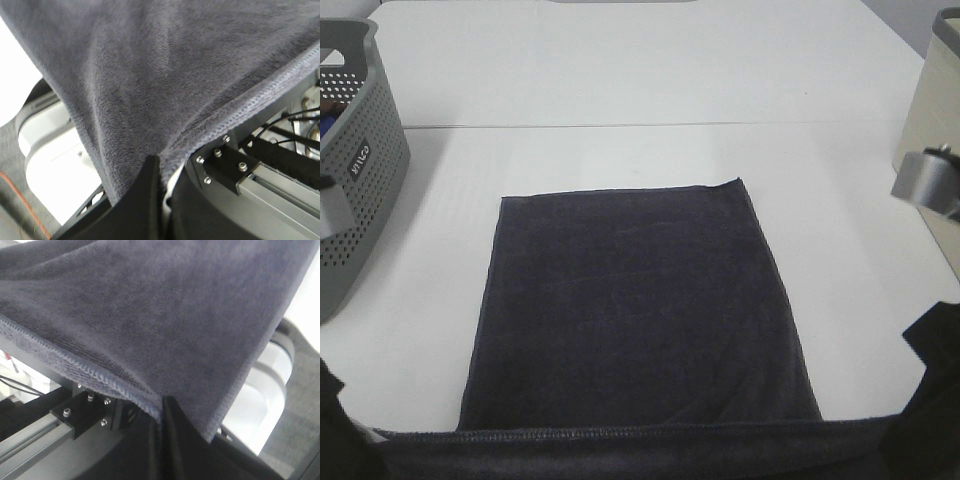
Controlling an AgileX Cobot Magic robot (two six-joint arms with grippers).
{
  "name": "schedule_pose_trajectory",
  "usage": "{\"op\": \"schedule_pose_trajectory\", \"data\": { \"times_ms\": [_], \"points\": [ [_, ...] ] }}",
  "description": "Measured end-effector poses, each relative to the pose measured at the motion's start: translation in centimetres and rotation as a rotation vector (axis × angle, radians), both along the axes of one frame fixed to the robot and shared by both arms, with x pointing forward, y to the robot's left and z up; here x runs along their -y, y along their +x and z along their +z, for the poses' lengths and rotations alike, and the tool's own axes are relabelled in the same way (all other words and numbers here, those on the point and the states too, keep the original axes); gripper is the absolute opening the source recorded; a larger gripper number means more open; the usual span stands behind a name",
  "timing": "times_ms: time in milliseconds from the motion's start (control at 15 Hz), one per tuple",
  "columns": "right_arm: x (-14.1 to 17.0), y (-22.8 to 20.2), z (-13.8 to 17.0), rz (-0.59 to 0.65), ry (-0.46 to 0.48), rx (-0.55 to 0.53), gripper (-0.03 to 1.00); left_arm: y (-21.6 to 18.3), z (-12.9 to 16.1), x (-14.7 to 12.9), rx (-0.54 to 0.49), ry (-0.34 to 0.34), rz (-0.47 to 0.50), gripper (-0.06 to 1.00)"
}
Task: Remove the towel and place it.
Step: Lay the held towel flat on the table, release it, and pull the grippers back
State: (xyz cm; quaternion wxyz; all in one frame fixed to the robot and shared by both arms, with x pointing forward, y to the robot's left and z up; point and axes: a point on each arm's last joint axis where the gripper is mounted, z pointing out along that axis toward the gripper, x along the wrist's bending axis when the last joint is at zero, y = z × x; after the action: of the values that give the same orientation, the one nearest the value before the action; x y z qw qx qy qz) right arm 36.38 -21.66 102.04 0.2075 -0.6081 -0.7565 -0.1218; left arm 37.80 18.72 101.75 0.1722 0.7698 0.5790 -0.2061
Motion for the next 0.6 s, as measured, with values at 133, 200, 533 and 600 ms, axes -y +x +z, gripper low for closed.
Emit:
{"op": "schedule_pose_trajectory", "data": {
  "times_ms": [133,200,533,600],
  "points": [
    [-0.2,0.6,-1.9,-0.009,-0.019,-0.073,0.01,0.9,-1.7,0.4,-0.078,0.034,-0.028,0.00],
    [-0.3,1.1,-2.9,-0.001,-0.034,-0.123,0.01,1.3,-2.6,0.6,-0.116,0.050,-0.046,0.00],
    [-0.5,2.8,-6.8,0.072,-0.106,-0.309,0.01,2.4,-6.7,1.9,-0.286,0.082,-0.123,0.00],
    [-0.4,2.9,-7.2,0.088,-0.126,-0.325,0.01,2.1,-7.4,2.7,-0.306,0.094,-0.158,0.00]
  ]
}}
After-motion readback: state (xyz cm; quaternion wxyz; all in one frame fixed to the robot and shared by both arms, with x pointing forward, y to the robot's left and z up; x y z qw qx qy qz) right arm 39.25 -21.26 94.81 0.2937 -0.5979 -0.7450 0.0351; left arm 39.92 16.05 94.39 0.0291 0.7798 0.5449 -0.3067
